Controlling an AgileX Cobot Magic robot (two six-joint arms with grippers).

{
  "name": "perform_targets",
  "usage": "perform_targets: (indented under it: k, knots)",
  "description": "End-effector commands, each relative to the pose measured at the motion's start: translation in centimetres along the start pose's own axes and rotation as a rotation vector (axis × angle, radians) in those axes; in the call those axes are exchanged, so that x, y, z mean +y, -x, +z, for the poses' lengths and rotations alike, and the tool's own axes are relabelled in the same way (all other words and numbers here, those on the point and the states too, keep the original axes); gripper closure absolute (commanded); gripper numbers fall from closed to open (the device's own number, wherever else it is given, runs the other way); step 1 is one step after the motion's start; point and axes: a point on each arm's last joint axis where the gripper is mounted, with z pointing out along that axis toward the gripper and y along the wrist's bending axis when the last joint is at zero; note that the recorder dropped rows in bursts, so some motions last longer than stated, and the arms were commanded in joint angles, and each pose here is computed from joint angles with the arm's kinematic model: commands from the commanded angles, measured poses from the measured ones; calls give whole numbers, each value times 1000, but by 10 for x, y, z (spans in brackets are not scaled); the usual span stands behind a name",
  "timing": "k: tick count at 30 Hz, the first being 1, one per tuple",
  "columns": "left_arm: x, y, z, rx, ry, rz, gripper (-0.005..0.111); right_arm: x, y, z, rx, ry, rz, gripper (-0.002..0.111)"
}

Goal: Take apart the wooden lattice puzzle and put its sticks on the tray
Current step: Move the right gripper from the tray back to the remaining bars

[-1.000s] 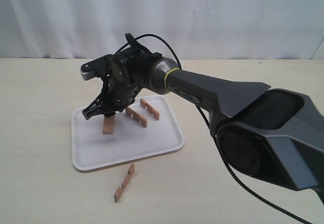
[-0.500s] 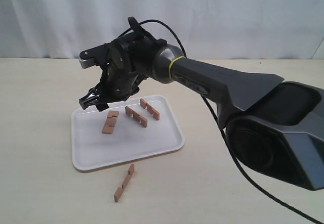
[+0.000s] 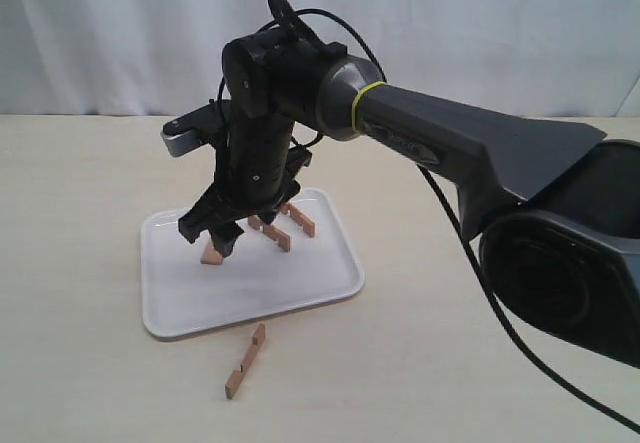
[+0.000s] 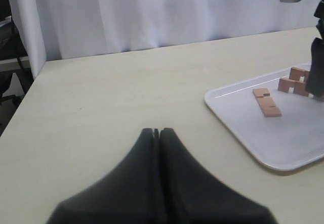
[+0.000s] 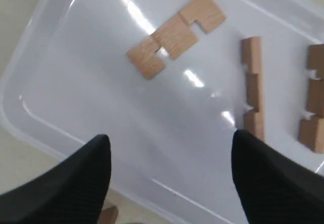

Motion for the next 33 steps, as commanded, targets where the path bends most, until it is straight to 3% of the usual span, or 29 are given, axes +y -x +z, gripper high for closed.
perform_targets:
  k: [1, 9, 19, 24, 31, 33]
  knots:
    - [0, 0, 0, -9, 1, 3, 107, 7, -12, -17, 16, 80, -101, 44]
    - [0, 0, 0, -9, 1, 3, 107, 19, -44, -38, 51, 183, -276, 44]
    - [0, 0, 0, -9, 1, 3, 107, 48, -48, -67, -265, 442, -440, 44]
    - [0, 0, 0, -9, 1, 3, 107, 61, -52, -77, -318, 599, -563, 44]
    - [0, 0, 0, -9, 1, 3, 107, 62, -71, -59, -244, 628, -727, 45]
    - [0, 0, 0, -9, 1, 3, 107, 63, -72, -54, -253, 622, -713, 45]
